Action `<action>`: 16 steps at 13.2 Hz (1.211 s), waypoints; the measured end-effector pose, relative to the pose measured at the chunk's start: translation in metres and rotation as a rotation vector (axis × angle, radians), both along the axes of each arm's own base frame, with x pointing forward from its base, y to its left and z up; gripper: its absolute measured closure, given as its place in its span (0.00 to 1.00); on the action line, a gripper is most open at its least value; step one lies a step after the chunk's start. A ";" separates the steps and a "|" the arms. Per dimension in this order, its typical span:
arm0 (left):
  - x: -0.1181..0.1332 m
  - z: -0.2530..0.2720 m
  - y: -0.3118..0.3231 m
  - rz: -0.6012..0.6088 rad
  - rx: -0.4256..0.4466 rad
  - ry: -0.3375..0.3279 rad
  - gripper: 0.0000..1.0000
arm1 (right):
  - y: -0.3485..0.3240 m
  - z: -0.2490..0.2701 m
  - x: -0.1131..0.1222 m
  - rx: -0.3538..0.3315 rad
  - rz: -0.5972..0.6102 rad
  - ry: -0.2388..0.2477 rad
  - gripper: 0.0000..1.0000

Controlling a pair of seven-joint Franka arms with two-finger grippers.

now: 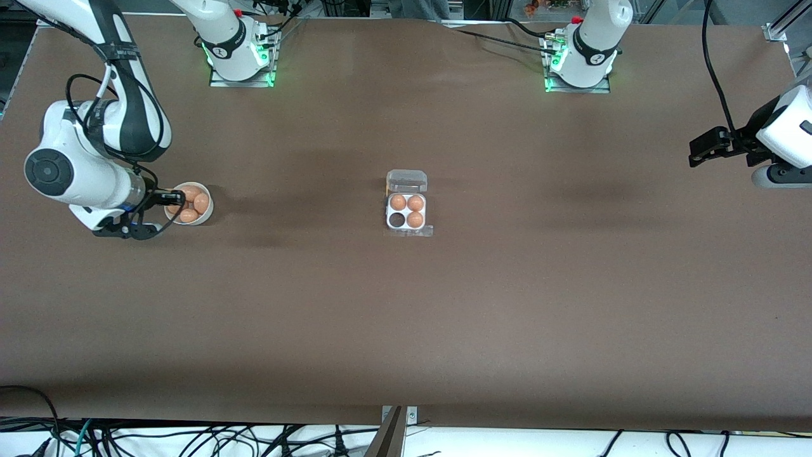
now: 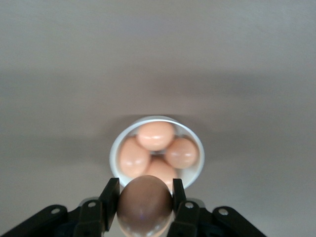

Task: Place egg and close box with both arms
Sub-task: 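Close the right gripper on a brown egg and lift it, then carry the egg with the right gripper over the carton's empty slot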

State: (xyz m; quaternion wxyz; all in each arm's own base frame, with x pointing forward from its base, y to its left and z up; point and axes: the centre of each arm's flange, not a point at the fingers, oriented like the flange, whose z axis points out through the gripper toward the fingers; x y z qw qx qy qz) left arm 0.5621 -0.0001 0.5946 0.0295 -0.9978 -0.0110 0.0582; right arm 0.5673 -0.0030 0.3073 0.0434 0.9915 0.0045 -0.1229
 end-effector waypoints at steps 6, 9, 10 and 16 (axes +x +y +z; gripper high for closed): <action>0.000 0.000 0.000 0.000 0.000 0.000 0.00 | 0.135 0.011 0.016 0.026 -0.113 0.044 0.52; 0.000 0.000 0.000 0.000 0.000 0.000 0.00 | 0.207 0.021 0.015 0.032 -0.199 0.047 0.52; 0.000 0.000 0.000 0.000 0.000 0.000 0.00 | 0.230 0.024 0.013 0.037 -0.228 0.047 0.52; 0.000 0.000 0.000 0.000 0.000 0.000 0.00 | 0.347 0.016 -0.003 0.076 -0.401 0.089 0.52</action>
